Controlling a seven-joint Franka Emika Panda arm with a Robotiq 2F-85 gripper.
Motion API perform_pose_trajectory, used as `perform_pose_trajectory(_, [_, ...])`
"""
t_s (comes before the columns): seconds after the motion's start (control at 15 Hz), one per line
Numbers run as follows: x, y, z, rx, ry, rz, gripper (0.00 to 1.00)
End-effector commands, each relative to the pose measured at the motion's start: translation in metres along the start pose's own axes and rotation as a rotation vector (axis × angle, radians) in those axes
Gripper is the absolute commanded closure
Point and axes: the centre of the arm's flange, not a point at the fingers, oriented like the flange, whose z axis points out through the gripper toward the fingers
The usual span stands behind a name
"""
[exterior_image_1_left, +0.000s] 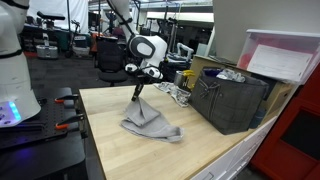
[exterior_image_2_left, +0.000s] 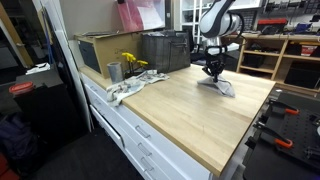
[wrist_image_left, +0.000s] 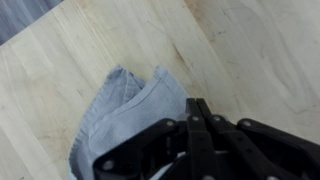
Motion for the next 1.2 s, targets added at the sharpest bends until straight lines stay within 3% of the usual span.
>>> perform_pose_trajectory(0.0, [-0.032,-0.046,-0.045,0.014,0.009,-0.092,0.99])
perform_pose_trajectory(0.33, [-0.081,-0.128,-0.066,0.017,-0.028,-0.246,0.99])
perform_pose_trajectory(0.4, [-0.09,-0.142,-0.068,0.022,-0.042,-0.27,0.73])
perform_pose_trajectory(0.47, [-0.099,-0.156,-0.07,0.021,-0.051,-0.283,0.72])
perform_pose_trajectory(0.6, [-0.11,-0.172,-0.073,0.023,-0.059,-0.302,0.59])
perform_pose_trajectory(0.8, [-0.107,-0.165,-0.077,0.028,-0.058,-0.271,0.37])
perform_pose_trajectory(1.13, [-0.07,-0.092,-0.076,0.048,-0.024,-0.123,0.01])
